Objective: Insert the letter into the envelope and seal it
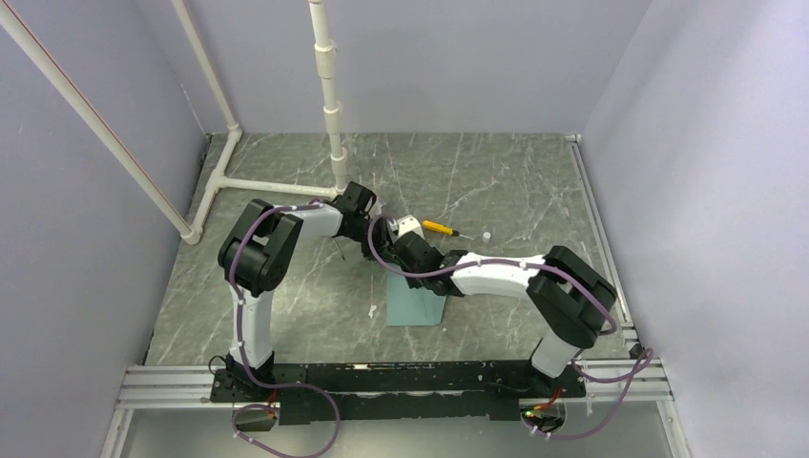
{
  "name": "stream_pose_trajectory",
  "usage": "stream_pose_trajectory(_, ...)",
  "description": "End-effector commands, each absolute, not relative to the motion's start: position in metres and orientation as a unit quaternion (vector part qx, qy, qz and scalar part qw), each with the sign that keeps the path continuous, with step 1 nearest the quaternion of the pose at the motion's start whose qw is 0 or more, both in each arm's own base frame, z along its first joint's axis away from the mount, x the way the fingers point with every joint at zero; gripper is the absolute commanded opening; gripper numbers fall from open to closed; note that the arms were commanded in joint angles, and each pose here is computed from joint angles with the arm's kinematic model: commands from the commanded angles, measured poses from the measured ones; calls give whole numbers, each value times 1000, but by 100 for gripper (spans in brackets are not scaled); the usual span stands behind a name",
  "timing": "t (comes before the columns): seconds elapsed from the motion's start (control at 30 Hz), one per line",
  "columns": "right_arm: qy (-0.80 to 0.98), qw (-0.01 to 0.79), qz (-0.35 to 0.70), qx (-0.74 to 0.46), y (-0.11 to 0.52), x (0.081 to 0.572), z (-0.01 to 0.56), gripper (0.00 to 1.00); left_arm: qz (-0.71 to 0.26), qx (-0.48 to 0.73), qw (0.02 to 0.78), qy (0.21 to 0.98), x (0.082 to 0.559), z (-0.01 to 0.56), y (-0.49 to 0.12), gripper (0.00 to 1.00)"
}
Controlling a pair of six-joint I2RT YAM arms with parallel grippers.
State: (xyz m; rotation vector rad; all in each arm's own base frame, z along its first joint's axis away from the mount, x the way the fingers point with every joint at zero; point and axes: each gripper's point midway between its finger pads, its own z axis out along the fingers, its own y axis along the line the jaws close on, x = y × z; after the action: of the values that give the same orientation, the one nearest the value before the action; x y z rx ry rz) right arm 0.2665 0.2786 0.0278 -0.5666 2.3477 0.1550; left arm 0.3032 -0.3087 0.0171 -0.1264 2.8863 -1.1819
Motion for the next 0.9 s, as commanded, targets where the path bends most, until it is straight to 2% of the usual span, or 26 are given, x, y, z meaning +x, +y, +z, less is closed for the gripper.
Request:
stream_pose_trajectory(0.0, 923, 296, 46, -240, 247, 227, 9, 0, -306, -51, -5, 951, 288, -32, -288, 2)
stream_pose_trajectory(0.37, 904, 279, 127, -299, 280, 199, 12, 0, -305, -50, -7, 951, 285, -33, -287, 2)
stream_pose_trajectory(0.87, 936, 283, 33, -207, 252, 247, 5, 0, -305, -46, -10, 951, 283, -32, -285, 2)
